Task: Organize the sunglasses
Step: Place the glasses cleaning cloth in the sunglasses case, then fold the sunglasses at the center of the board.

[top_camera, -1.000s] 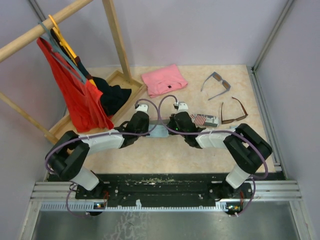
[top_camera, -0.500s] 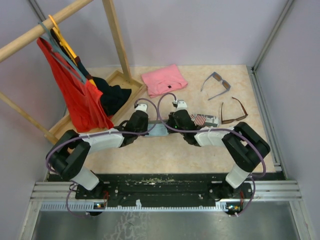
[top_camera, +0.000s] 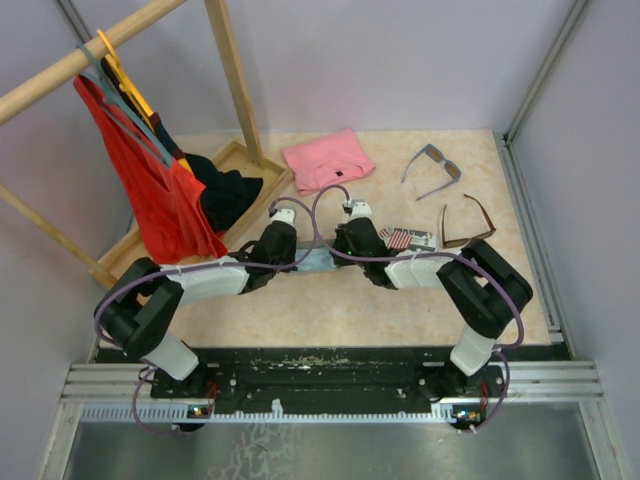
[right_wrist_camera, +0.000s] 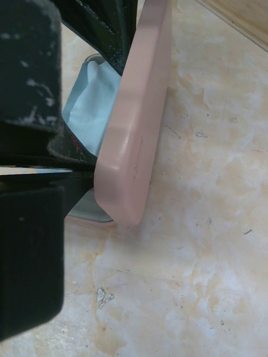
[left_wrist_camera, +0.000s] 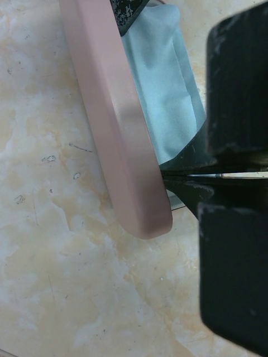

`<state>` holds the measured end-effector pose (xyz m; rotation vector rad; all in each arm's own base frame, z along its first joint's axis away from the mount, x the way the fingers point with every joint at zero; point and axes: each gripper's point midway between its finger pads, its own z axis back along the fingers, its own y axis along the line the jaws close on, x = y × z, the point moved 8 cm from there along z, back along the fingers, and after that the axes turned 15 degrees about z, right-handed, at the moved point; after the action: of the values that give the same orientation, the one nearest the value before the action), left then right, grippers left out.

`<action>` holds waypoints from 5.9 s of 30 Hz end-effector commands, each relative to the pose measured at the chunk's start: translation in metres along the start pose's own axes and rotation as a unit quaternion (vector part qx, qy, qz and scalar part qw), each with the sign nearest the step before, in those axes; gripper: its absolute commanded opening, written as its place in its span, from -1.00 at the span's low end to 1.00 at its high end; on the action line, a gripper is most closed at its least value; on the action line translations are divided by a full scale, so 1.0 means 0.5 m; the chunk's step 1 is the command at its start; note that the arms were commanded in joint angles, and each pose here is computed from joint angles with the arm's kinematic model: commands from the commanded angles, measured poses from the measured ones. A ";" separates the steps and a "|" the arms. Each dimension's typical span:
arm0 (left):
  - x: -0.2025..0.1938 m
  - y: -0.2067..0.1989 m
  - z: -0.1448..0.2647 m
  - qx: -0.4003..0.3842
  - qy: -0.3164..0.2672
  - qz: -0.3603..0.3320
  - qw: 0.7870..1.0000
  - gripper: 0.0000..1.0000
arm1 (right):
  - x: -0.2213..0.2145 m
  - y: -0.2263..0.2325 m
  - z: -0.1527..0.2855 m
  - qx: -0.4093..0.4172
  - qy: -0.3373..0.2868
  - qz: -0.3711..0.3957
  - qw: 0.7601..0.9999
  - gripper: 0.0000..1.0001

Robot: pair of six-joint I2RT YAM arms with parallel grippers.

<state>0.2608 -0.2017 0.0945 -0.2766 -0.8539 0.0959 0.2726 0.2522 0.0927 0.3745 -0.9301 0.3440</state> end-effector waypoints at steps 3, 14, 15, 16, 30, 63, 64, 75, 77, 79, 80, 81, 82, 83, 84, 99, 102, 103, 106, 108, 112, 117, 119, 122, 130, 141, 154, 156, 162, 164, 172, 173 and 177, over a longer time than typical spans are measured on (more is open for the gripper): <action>0.011 -0.006 -0.006 -0.008 -0.004 0.000 1.000 -1.00 | 0.053 0.002 -0.010 0.002 -0.042 0.005 0.999 -1.00; 0.012 -0.005 -0.010 -0.008 -0.001 0.000 1.000 -1.00 | 0.064 0.000 -0.017 -0.006 -0.048 0.010 0.999 -1.00; 0.011 -0.005 -0.011 -0.009 0.000 0.000 1.000 -1.00 | 0.065 0.000 -0.018 -0.007 -0.048 0.011 0.999 -1.00; 0.011 -0.005 -0.011 -0.008 0.000 0.000 1.000 -1.00 | 0.065 0.000 -0.018 -0.008 -0.048 0.012 0.999 -1.00; 0.012 -0.005 -0.020 -0.006 0.009 -0.002 1.000 -0.86 | 0.041 -0.007 -0.023 -0.016 -0.013 0.021 1.000 -0.90; 0.021 0.015 0.077 -0.050 -0.024 0.053 0.997 -0.79 | 0.057 0.022 0.063 0.075 -0.039 0.011 0.996 -0.84; 0.019 0.011 0.079 -0.064 -0.022 0.056 0.996 -0.86 | 0.056 0.025 0.061 0.082 -0.039 0.009 0.996 -0.88; 0.015 -0.041 0.027 -0.122 0.004 0.057 0.991 -1.00 | 0.052 0.036 0.023 0.090 -0.024 -0.016 0.996 -1.00; 0.015 -0.046 0.016 -0.119 0.012 0.052 0.991 -1.00 | 0.036 0.033 0.009 0.086 -0.008 -0.015 0.996 -1.00; 0.017 -0.050 0.008 -0.112 0.019 0.048 0.992 -1.00 | 0.032 0.033 0.005 0.083 -0.004 -0.016 0.996 -1.00; 0.019 -0.052 0.003 -0.109 0.019 0.047 0.993 -1.00 | 0.030 0.032 0.003 0.081 -0.002 -0.016 0.997 -1.00; 0.019 -0.052 0.000 -0.105 0.020 0.046 0.993 -1.00 | 0.029 0.031 0.001 0.080 -0.001 -0.016 0.997 -1.00; 0.019 -0.052 -0.003 -0.101 0.020 0.045 0.994 -1.00 | 0.028 0.031 -0.001 0.079 0.002 -0.016 0.997 -1.00; 0.017 -0.050 -0.008 -0.094 0.021 0.044 0.994 -1.00 | 0.028 0.031 -0.004 0.078 0.005 -0.016 0.997 -1.00; 0.016 -0.049 -0.011 -0.088 0.022 0.043 0.995 -1.00 | 0.027 0.031 -0.006 0.076 0.007 -0.015 0.997 -1.00; -0.015 -0.021 -0.025 -0.048 0.033 0.043 0.997 -1.00 | 0.026 0.013 -0.011 0.032 0.015 0.001 0.999 -1.00; -0.015 -0.017 -0.026 -0.043 0.032 0.040 0.998 -1.00 | 0.025 0.007 -0.013 0.019 0.017 0.007 1.000 -1.00; -0.017 -0.016 -0.026 -0.041 0.032 0.040 0.998 -1.00 | 0.024 0.005 -0.013 0.014 0.018 0.008 1.000 -1.00; -0.017 -0.014 -0.024 -0.039 0.031 0.039 0.998 -1.00 | 0.025 0.000 -0.012 0.003 0.018 0.014 1.000 -1.00; -0.017 -0.013 -0.024 -0.038 0.031 0.039 0.998 -1.00 | 0.025 -0.002 -0.012 -0.002 0.020 0.016 1.000 -1.00; -0.019 -0.011 -0.025 -0.037 0.032 0.039 0.998 -1.00 | 0.024 -0.006 -0.011 -0.013 0.024 0.017 0.999 -1.00; -0.013 -0.010 -0.018 -0.035 0.026 0.040 0.998 -1.00 | 0.021 -0.011 -0.006 -0.022 0.027 0.018 0.999 -1.00; -0.005 -0.010 -0.011 -0.032 0.020 0.040 0.998 -1.00 | 0.024 -0.011 -0.002 -0.022 0.024 0.019 0.999 -1.00; 0.007 -0.009 0.003 -0.032 0.011 0.039 0.999 -1.00 | 0.035 -0.010 0.008 -0.020 0.014 0.020 0.999 -1.00; 0.046 -0.010 0.078 -0.069 -0.020 0.045 0.996 -1.00 | 0.090 0.003 0.089 0.018 -0.043 0.029 0.998 -0.87; 0.039 0.049 0.173 -0.053 -0.056 0.084 0.993 -0.58 | 0.066 -0.069 0.234 -0.114 -0.044 0.001 0.993 -0.59; -0.012 0.071 0.219 -0.067 -0.002 0.154 0.986 -0.25 | 0.057 -0.224 0.359 -0.325 -0.012 -0.036 0.945 -0.28; -0.015 0.070 0.223 -0.067 0.007 0.160 0.985 -0.22 | 0.067 -0.250 0.362 -0.339 -0.014 -0.059 0.939 -0.28; 0.000 0.062 0.238 -0.069 0.010 0.167 0.983 -0.11 | 0.119 -0.325 0.370 -0.368 -0.041 -0.105 0.923 -0.28; 0.004 0.065 0.241 -0.066 0.002 0.168 0.984 -0.05 | 0.135 -0.357 0.373 -0.388 -0.043 -0.118 0.913 -0.27; 0.020 0.067 0.249 -0.060 -0.022 0.170 0.983 0.07 | 0.160 -0.438 0.345 -0.432 -0.063 -0.194 0.878 -0.25; 0.020 0.067 0.249 -0.060 -0.021 0.169 0.984 0.09 | 0.157 -0.449 0.335 -0.432 -0.054 -0.200 0.878 -0.25; 0.020 0.069 0.250 -0.058 -0.023 0.166 0.984 0.14 | 0.154 -0.490 0.314 -0.435 -0.030 -0.227 0.871 -0.23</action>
<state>0.1705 -0.1420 0.1576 -0.5182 -0.8185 0.3561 0.2869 -0.0156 0.1865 -0.2847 -0.8774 -0.4545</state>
